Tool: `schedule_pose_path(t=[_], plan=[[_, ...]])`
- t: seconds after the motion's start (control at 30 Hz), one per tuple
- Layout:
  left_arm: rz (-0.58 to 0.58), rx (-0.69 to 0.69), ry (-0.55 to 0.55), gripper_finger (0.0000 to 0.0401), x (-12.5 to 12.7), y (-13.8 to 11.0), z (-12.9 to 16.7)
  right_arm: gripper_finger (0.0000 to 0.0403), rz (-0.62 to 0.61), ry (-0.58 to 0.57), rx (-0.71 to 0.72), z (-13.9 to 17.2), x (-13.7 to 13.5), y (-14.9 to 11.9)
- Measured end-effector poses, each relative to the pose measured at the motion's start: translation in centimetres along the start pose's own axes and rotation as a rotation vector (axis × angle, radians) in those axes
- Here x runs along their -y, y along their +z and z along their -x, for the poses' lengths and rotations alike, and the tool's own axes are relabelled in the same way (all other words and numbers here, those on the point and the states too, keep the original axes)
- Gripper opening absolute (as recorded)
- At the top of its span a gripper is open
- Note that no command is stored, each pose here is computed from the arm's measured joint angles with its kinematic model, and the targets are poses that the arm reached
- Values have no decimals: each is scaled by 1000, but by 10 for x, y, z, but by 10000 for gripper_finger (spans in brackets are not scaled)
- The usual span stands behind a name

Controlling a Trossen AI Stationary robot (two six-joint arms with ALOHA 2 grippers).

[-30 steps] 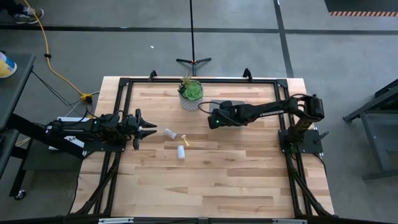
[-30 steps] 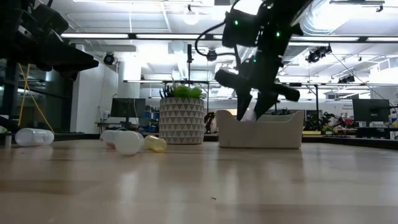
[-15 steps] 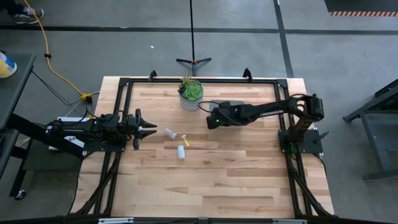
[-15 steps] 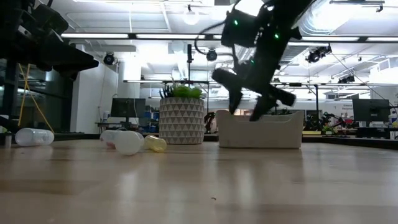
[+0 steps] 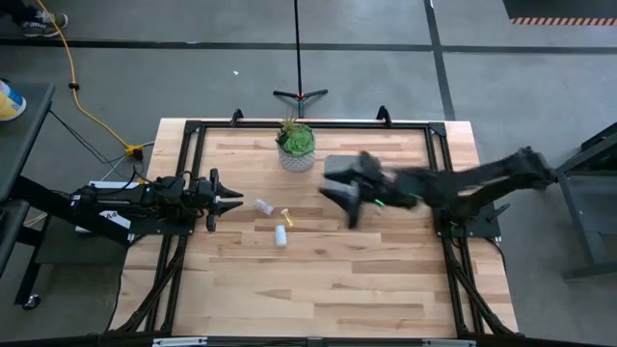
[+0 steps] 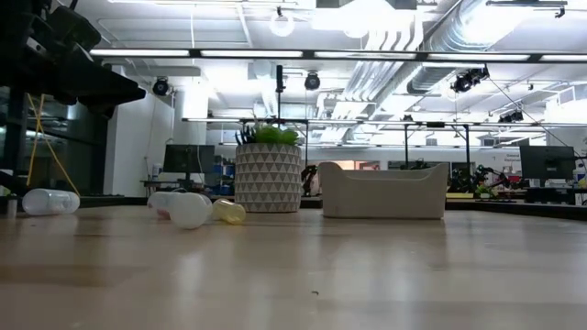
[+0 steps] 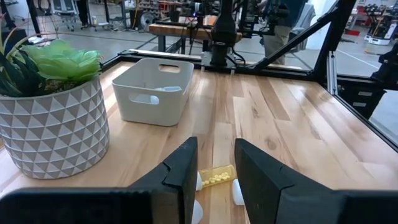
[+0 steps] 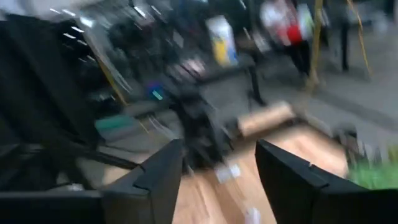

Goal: Pick and place pill bottles into a basket
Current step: Put the transparent medicine bottle into the gray bin

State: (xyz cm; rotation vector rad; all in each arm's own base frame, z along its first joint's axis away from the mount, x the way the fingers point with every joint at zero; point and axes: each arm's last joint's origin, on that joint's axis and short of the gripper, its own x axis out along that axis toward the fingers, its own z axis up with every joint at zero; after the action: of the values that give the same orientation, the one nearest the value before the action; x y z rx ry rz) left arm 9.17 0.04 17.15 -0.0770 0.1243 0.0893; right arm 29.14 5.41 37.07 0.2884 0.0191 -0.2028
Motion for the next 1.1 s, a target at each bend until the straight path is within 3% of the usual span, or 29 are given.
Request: schedule_pose_path(t=[0.17, 0.4, 0.53, 0.67, 0.8, 0.9, 1.1], plan=[[-2, 8, 34, 143, -1, 1, 0, 159, 156, -69, -59, 60, -16, 8], [3, 35, 175, 143, -5, 2, 0, 119, 161, -344, -196, 112, 5, -3], [41, 45, 244, 143, -7, 3, 1, 100, 114, -412, -222, 122, 15, -6], [135, 70, 330, 143, -9, 3, 2, 76, 46, -303, -234, 109, 16, -22], [163, 80, 359, 143, -10, 3, 2, 48, -111, 15, -176, 81, 26, -64], [163, 81, 364, 143, -10, 3, 2, 26, -137, 184, -34, 71, 49, -93], [163, 80, 368, 143, -10, 3, 2, 3, -12, 131, 261, 88, 103, -117]])
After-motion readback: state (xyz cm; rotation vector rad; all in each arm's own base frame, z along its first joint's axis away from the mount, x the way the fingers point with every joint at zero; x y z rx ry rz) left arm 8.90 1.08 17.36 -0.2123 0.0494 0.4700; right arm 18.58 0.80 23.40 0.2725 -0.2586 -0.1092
